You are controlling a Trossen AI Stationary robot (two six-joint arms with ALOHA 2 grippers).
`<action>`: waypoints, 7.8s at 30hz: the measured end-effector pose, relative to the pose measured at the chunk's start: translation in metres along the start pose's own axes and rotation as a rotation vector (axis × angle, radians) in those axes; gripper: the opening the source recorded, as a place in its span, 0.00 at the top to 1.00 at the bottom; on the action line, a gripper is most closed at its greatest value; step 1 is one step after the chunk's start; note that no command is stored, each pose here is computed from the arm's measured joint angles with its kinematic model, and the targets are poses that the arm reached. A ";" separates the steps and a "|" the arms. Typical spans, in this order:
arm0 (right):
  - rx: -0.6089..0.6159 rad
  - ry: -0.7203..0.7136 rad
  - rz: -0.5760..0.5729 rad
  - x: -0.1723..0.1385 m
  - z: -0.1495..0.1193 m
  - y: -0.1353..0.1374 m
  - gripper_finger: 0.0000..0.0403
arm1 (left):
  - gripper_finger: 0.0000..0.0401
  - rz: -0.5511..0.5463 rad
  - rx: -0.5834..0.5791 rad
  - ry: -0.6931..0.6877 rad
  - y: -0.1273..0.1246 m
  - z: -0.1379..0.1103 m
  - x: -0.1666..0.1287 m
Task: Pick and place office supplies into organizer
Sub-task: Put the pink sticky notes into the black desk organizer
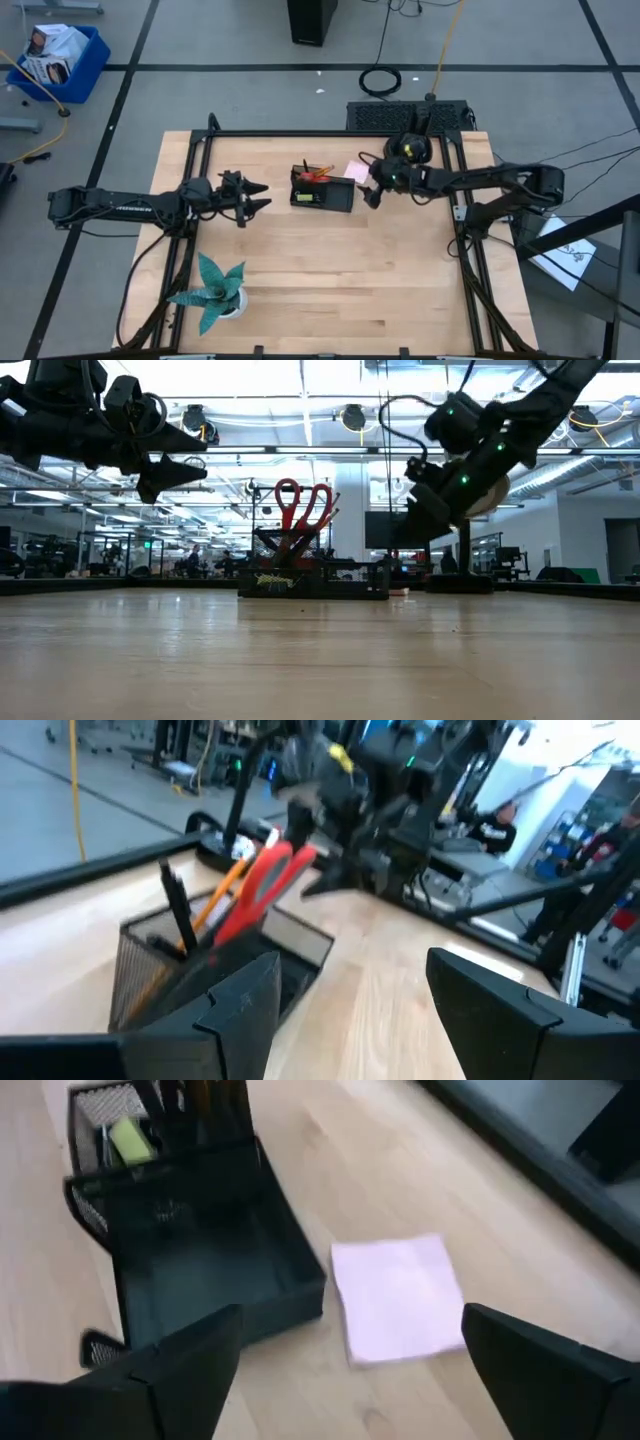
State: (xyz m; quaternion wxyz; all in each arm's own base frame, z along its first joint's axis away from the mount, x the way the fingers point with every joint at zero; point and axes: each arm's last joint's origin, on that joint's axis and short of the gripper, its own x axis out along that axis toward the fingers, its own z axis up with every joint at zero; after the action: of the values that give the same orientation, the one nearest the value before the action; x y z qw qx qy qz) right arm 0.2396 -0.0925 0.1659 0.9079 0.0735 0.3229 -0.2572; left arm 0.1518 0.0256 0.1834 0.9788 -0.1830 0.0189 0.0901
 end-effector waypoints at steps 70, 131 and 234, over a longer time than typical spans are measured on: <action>0.076 -0.838 0.058 -0.083 0.001 0.044 0.10 | 0.36 0.099 0.223 -0.186 -0.021 0.169 0.012; 0.331 -0.146 0.145 -0.098 0.187 0.021 0.10 | 0.36 0.157 -0.071 -0.295 0.010 0.062 -0.083; 1.299 -0.335 -0.382 0.065 0.069 0.052 0.46 | 0.36 0.166 -0.021 -0.291 0.010 0.062 -0.083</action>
State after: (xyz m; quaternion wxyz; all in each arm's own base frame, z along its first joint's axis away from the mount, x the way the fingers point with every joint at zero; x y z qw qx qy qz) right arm 0.3470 -0.0955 0.1772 0.6565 0.5027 -0.0336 -0.5614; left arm 0.0686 0.0432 0.2439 0.9584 -0.1761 -0.1091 0.1963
